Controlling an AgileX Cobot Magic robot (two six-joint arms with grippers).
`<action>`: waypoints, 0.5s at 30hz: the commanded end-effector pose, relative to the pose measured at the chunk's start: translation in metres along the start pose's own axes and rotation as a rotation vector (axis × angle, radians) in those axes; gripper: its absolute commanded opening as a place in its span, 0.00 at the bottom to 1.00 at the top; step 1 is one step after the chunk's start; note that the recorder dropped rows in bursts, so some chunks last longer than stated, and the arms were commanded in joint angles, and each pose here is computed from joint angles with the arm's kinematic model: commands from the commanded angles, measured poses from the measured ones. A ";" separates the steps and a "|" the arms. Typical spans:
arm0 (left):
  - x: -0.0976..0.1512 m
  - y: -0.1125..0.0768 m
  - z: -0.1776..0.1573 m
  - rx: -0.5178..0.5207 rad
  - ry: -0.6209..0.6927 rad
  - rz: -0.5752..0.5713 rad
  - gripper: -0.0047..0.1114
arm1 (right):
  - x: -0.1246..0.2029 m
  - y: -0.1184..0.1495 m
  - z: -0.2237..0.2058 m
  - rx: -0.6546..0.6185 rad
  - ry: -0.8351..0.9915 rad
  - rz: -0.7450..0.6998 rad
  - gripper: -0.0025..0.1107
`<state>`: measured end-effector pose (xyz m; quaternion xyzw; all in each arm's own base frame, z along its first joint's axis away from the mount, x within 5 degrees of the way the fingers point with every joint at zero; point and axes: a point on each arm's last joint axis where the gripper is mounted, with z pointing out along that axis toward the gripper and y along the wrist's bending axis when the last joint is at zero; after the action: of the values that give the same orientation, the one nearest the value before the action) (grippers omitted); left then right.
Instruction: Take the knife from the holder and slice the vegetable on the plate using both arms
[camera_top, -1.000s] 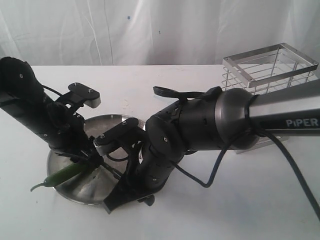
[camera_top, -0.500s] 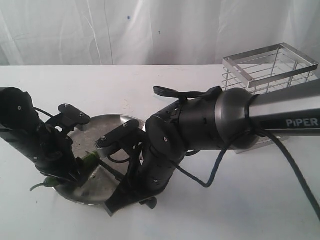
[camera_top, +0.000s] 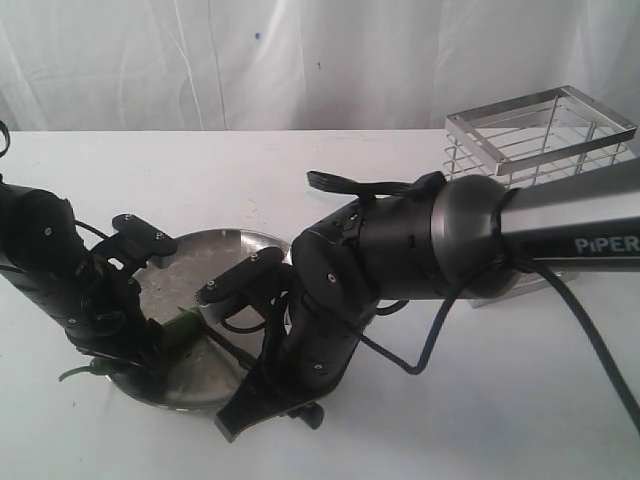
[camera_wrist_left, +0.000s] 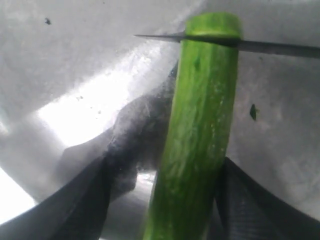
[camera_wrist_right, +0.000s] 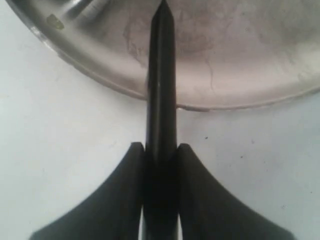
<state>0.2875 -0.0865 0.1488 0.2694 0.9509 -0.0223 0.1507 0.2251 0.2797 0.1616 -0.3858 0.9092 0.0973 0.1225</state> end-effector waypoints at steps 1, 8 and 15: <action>0.003 -0.001 0.001 0.003 0.016 -0.016 0.59 | 0.003 0.000 -0.004 0.004 0.031 -0.006 0.02; 0.002 0.001 0.000 -0.008 0.019 -0.057 0.59 | 0.008 -0.002 -0.005 0.016 0.088 -0.035 0.02; 0.003 0.002 0.000 -0.024 0.023 -0.098 0.59 | 0.004 -0.001 -0.008 0.019 0.075 -0.051 0.02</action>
<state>0.2878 -0.0846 0.1481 0.2273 0.9624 -0.0183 0.1477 0.2213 0.2744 0.1607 -0.3989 0.9092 0.0762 0.0915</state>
